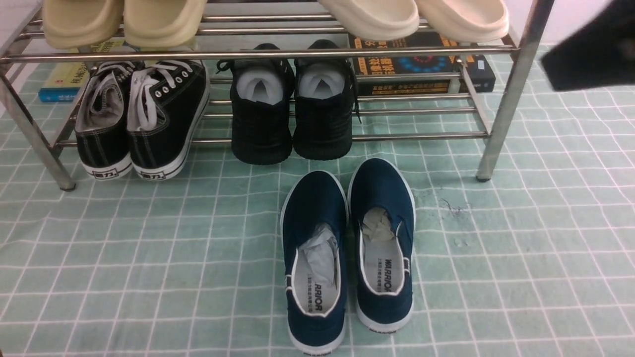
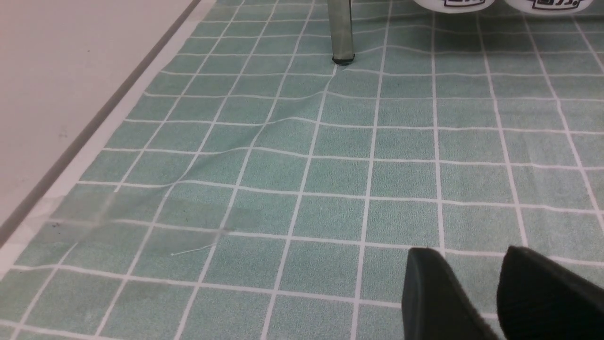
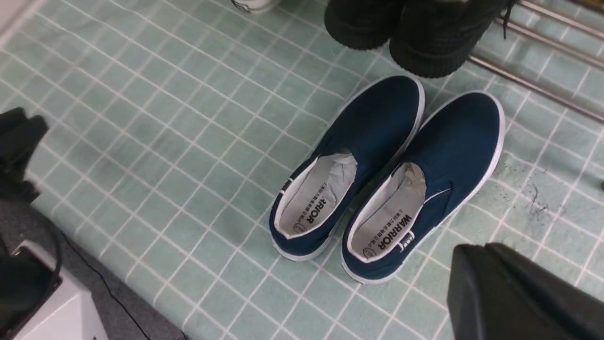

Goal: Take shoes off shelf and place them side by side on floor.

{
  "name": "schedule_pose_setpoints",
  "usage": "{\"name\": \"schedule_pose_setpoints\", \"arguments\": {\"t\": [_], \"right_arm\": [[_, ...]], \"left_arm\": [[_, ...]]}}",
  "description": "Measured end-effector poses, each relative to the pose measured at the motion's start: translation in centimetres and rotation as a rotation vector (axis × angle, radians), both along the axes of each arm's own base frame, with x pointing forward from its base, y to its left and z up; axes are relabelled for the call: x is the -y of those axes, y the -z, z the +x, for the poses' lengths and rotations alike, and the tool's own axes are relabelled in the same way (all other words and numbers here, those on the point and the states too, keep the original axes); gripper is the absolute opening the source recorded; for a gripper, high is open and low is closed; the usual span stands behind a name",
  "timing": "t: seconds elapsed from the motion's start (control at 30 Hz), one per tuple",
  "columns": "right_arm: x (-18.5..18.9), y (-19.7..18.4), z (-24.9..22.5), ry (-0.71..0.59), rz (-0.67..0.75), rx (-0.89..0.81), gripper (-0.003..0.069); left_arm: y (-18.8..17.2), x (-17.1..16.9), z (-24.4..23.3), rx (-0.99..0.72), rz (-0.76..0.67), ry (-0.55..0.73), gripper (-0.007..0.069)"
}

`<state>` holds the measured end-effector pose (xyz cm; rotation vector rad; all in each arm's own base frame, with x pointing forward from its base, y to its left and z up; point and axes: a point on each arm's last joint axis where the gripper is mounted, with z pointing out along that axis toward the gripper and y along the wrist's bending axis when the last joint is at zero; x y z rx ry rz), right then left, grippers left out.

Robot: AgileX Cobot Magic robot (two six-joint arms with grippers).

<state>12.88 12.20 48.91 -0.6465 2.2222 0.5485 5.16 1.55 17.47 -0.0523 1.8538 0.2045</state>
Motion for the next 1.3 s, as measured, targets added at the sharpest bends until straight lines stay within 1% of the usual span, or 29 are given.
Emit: {"name": "schedule_pose_setpoints", "arguments": {"t": [0.07,0.13,0.2,0.23,0.27,0.3,0.33,0.37,0.4,0.47,0.5,0.53,0.6,0.73,1.0,1.3], "right_arm": [[1.8,0.5,-2.0,-0.004,0.006,0.02,-0.0015],[3.5,2.2,-3.8,-0.011,-0.005,0.03,-0.0015],[4.5,4.4,-4.9,-0.007,0.023,0.071,-0.0015],[4.6,5.0,-5.0,-0.005,0.031,0.081,-0.0015],[4.8,7.4,-5.1,0.002,0.044,0.1,-0.0015],[4.8,8.9,-5.0,0.008,0.073,0.136,-0.0015],[4.7,9.4,-4.9,0.008,0.061,0.123,-0.0015],[4.4,12.4,-4.4,0.014,0.084,0.149,-0.0015],[4.2,13.3,-4.3,0.017,0.092,0.159,-0.0015],[3.6,16.4,-3.5,0.024,0.118,0.188,-0.0015],[3.6,16.6,-3.5,0.025,0.122,0.192,-0.0015],[3.4,17.9,-3.2,0.029,0.144,0.216,-0.0013],[3.3,19.2,-3.0,0.033,0.169,0.246,-0.0011],[3.3,20.3,-3.0,0.038,0.197,0.278,-0.0008],[3.4,22.3,-3.1,0.038,0.164,0.242,-0.0002],[3.5,22.6,-3.2,0.034,0.139,0.225,0.0002]], "left_arm": [[0.0,0.0,0.0,0.0,0.0,0.0,0.0242],[0.0,0.0,0.0,0.0,0.0,0.0,0.0242],[0.0,0.0,0.0,0.0,0.0,0.0,0.0242],[0.0,0.0,0.0,0.0,0.0,0.0,0.0242],[0.0,0.0,0.0,0.0,0.0,0.0,0.0242],[0.0,0.0,0.0,0.0,0.0,0.0,0.0242],[0.0,0.0,0.0,0.0,0.0,0.0,0.0242],[0.0,0.0,0.0,0.0,0.0,0.0,0.0242],[0.0,0.0,0.0,0.0,0.0,0.0,0.0242],[0.0,0.0,0.0,0.0,0.0,0.0,0.0242],[0.0,0.0,0.0,0.0,0.0,0.0,0.0242],[0.0,0.0,0.0,0.0,0.0,0.0,0.0242],[0.0,0.0,0.0,0.0,0.0,0.0,0.0242],[0.0,0.0,0.0,0.0,0.0,0.0,0.0242],[0.0,0.0,0.0,0.0,0.0,0.0,0.0242],[0.0,0.0,0.0,0.0,0.0,0.0,0.0242]]}}
